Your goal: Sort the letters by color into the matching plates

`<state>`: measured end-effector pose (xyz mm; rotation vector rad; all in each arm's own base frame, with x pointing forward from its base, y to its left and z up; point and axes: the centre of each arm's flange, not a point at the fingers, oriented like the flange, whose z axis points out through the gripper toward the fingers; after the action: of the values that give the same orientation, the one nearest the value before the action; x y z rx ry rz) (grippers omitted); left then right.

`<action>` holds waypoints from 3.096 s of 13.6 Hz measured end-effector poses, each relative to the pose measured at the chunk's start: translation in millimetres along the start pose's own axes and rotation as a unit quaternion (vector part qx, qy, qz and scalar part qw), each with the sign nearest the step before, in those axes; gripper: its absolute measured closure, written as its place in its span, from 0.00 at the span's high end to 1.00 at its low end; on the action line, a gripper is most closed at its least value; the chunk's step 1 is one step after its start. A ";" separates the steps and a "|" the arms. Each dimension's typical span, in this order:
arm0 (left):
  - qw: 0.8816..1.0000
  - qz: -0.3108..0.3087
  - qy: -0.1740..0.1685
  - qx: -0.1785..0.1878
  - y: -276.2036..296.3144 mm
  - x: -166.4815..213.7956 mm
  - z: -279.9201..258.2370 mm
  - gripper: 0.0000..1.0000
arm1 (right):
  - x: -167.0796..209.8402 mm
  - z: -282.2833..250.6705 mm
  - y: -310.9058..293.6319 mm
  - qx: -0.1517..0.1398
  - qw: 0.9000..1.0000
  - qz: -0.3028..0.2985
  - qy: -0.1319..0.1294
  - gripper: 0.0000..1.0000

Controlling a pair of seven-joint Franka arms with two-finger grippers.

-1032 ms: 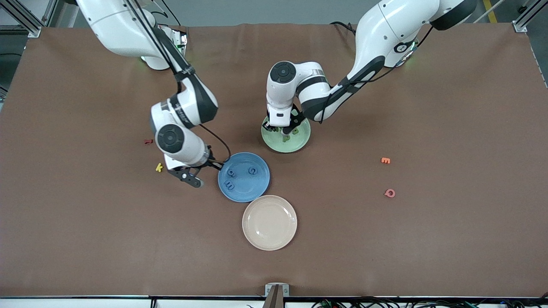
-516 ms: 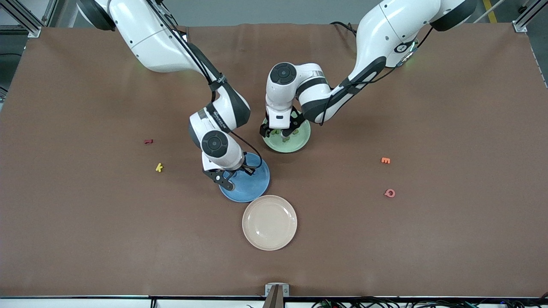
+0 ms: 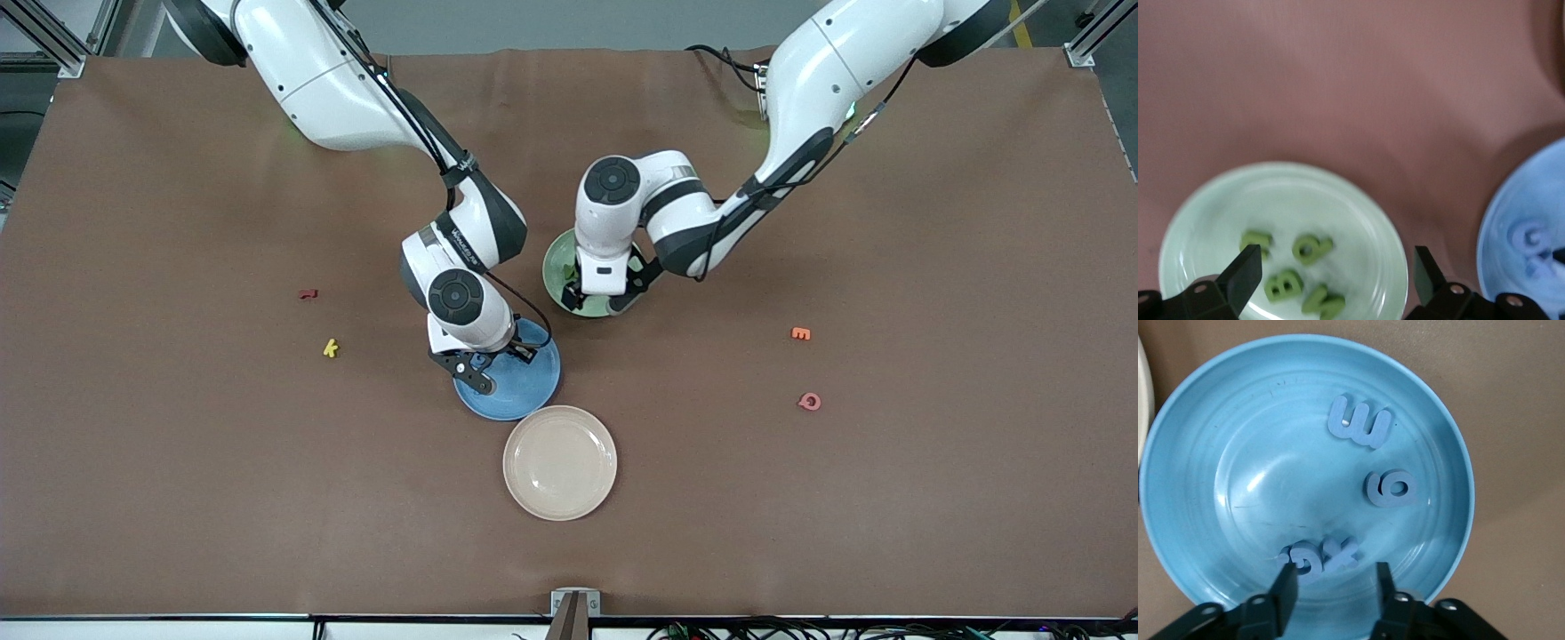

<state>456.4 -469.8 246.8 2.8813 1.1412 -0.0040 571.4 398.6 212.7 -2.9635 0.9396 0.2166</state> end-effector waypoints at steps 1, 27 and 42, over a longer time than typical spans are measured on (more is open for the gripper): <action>1.000 0.008 0.007 0.004 -0.5 12.7 -4.2 1.00 | 0.5 0.0 0.2 0.000 1.000 0.000 0.000 0.71; 0.953 0.283 0.069 0.084 -62.2 387.0 -161.5 1.00 | 254.7 -269.1 293.2 -0.071 0.954 -0.291 -0.010 1.00; 0.927 0.361 0.083 0.062 -161.5 429.6 -339.4 1.00 | 229.6 -398.6 321.9 -0.069 0.960 -0.272 0.000 1.00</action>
<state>654.5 -44.5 571.9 3.2708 0.0228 0.1988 621.6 -22.2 580.9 -3.1976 0.0843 0.2699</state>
